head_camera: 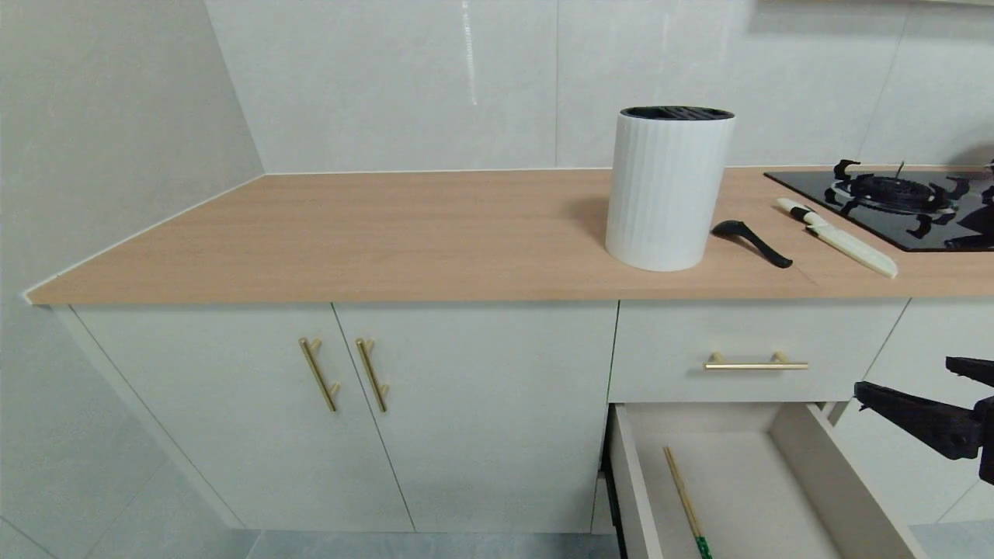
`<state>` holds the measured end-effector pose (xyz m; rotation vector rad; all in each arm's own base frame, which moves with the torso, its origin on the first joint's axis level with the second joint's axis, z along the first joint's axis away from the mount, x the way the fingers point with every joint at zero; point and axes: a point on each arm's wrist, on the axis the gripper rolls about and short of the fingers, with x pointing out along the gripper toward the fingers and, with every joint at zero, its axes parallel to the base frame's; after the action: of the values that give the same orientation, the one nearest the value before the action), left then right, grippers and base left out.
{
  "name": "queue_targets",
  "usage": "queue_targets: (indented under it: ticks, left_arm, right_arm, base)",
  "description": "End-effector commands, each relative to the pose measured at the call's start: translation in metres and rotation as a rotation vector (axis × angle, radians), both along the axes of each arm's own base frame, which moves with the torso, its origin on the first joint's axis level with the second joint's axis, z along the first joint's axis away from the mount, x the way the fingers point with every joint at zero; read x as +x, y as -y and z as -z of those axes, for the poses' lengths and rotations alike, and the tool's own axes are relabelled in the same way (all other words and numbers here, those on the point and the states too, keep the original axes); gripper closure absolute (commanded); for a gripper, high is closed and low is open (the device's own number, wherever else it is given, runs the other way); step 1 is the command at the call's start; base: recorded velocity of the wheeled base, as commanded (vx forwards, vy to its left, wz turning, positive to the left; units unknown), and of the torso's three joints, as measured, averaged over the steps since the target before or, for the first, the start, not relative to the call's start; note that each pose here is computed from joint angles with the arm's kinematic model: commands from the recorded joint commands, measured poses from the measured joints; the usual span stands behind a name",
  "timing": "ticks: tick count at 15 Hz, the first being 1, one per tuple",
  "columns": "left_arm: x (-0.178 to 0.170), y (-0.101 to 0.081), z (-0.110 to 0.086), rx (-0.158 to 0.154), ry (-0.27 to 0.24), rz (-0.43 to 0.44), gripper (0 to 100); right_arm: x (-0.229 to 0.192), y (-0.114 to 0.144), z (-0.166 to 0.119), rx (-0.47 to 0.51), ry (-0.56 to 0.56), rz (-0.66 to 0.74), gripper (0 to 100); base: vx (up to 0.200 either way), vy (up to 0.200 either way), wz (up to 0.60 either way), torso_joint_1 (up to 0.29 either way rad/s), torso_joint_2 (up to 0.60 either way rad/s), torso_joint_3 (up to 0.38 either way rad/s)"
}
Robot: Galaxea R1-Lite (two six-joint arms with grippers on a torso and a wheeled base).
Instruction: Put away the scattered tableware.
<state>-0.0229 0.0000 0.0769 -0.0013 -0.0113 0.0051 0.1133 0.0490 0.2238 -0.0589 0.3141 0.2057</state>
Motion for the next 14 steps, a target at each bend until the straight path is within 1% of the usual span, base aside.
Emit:
queue_targets:
  ticks: [1,3,5,6,7,9,11,12,13,14]
  left_arm:
    - [0.000,0.000,0.000,0.000,0.001,-0.001,0]
    - [0.000,0.000,0.000,0.000,0.001,0.001,0]
    - [0.000,0.000,0.000,0.000,0.001,-0.001,0]
    - [0.000,0.000,0.000,0.000,0.001,-0.001,0]
    - [0.000,0.000,0.000,0.000,0.001,-0.001,0]
    - [0.000,0.000,0.000,0.000,0.001,-0.001,0]
    - [0.000,0.000,0.000,0.000,0.001,0.001,0]
    - [0.000,0.000,0.000,0.000,0.001,0.001,0]
    - [0.000,0.000,0.000,0.000,0.001,0.001,0]
    - [0.000,0.000,0.000,0.000,0.001,-0.001,0]
  right_arm:
    - [-0.002,0.001,-0.003,0.008,0.016,0.000,0]
    - [0.003,0.000,-0.010,0.029,0.024,-0.029,0]
    - [0.025,0.004,-0.025,0.046,0.031,-0.019,0]
    - [0.044,0.007,-0.034,0.043,0.033,-0.026,0]
    - [0.066,0.015,-0.043,0.055,0.034,-0.005,0]
    - [0.105,0.023,-0.052,0.069,0.025,0.003,0]
    - [0.138,0.024,-0.052,0.069,0.002,0.015,0]
    - [0.162,0.023,-0.049,0.068,-0.013,0.017,0]
    - [0.188,0.026,-0.043,0.065,-0.035,0.037,0]
    - [0.204,0.029,-0.036,0.064,-0.053,0.041,0]
  base:
    - [0.000,0.000,0.00,0.163,-0.47,-0.330]
    - [0.000,0.000,0.00,0.156,-0.47,-0.315]
    - [0.000,0.000,0.00,0.122,-0.34,-0.222]
    - [0.000,0.000,0.00,0.056,-0.15,-0.105]
    - [0.000,0.000,0.00,0.036,-0.08,-0.061]
    - [0.000,0.000,0.00,0.000,0.00,0.000]
    - [0.000,0.000,0.00,0.000,0.00,0.000]
    - [0.000,0.000,0.00,0.000,0.00,0.000]
    - [0.000,0.000,0.00,0.000,0.00,0.000]
    - [0.000,0.000,0.00,0.000,0.00,0.000]
